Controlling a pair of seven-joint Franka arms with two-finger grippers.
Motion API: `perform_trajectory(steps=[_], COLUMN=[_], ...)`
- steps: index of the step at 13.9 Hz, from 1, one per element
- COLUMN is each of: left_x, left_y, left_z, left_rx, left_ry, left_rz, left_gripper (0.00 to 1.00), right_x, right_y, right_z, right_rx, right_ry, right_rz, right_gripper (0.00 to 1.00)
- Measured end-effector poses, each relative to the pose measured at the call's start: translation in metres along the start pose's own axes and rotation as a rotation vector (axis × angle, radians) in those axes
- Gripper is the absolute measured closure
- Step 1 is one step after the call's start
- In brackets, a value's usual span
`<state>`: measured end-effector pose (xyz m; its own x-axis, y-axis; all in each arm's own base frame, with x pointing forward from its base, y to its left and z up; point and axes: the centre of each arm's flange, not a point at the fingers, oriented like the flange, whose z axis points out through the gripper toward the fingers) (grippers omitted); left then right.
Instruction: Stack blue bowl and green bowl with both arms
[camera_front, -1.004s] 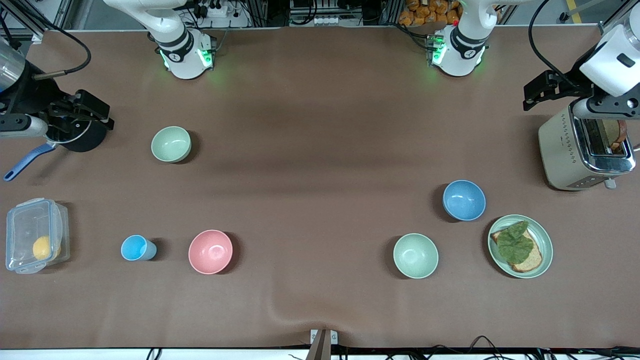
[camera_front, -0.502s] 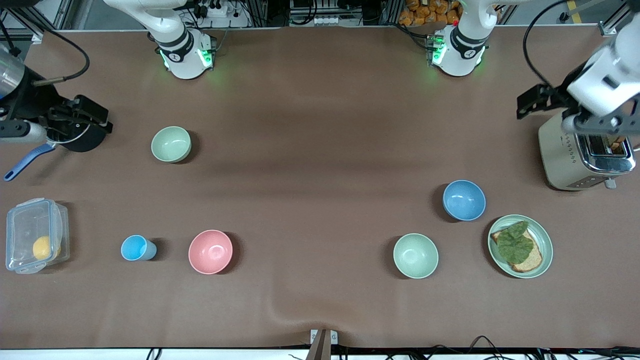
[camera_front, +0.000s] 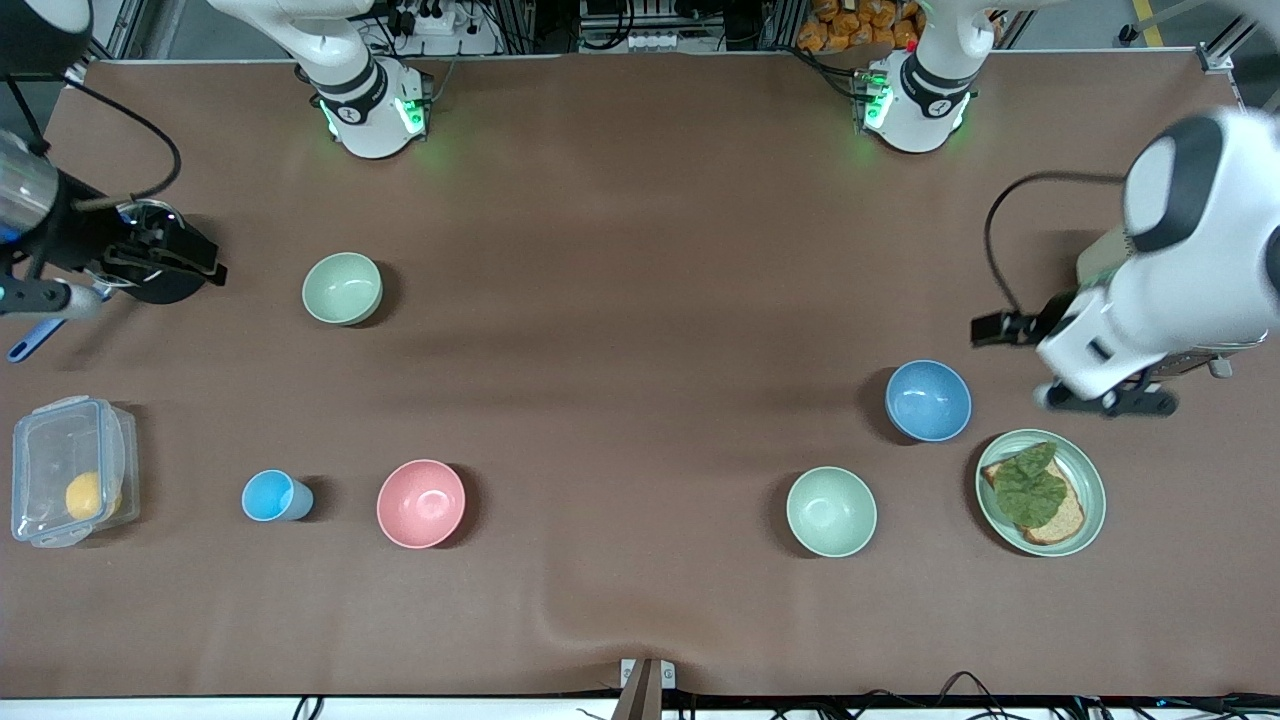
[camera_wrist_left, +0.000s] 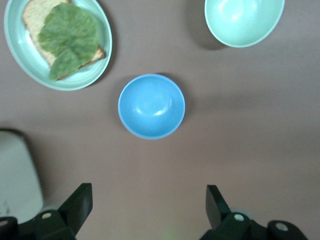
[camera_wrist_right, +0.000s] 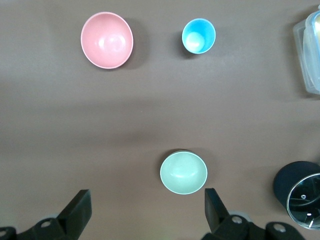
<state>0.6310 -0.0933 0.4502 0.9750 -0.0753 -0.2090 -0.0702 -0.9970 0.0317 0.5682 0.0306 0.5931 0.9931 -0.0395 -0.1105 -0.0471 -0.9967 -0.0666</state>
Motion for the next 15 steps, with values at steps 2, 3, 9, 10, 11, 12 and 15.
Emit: perform_trajectory(steps=[2,3,9,10,11,12,15], left_x=[0.018,0.023,0.032,0.032,0.032,0.033,0.035], left_y=[0.014,0.021,0.031,0.031,0.032,0.032,0.032], left_z=[0.042,0.064,0.166,0.178,0.190,0.199,0.223], left_rx=[0.000,0.001,0.030,0.036,0.050,0.063,0.070], left_ry=[-0.015,-0.018,-0.014,-0.029,-0.042,-0.053,-0.083], left_rz=[0.010,0.000,0.001,0.001,-0.002,-0.004,-0.012], left_gripper=[0.00,0.00,0.00,0.00,0.00,0.00,0.00], right_x=[0.007,0.011,0.018,0.019,0.020,0.020,0.007], right_y=[0.004,0.008,0.025,0.025,0.027,0.032,0.043], right_z=[0.014,0.021,0.063,0.072,0.085,0.099,0.136], right_rx=[-0.004,-0.018,-0.120,-0.101,-0.080,-0.065,-0.026], right_ry=[-0.032,-0.046,-0.133,-0.135,-0.131,-0.120,-0.096], right_rz=[0.006,0.012,0.022,0.024,0.030,0.036,0.028], right_gripper=[0.00,0.00,0.00,0.00,0.00,0.00,0.00])
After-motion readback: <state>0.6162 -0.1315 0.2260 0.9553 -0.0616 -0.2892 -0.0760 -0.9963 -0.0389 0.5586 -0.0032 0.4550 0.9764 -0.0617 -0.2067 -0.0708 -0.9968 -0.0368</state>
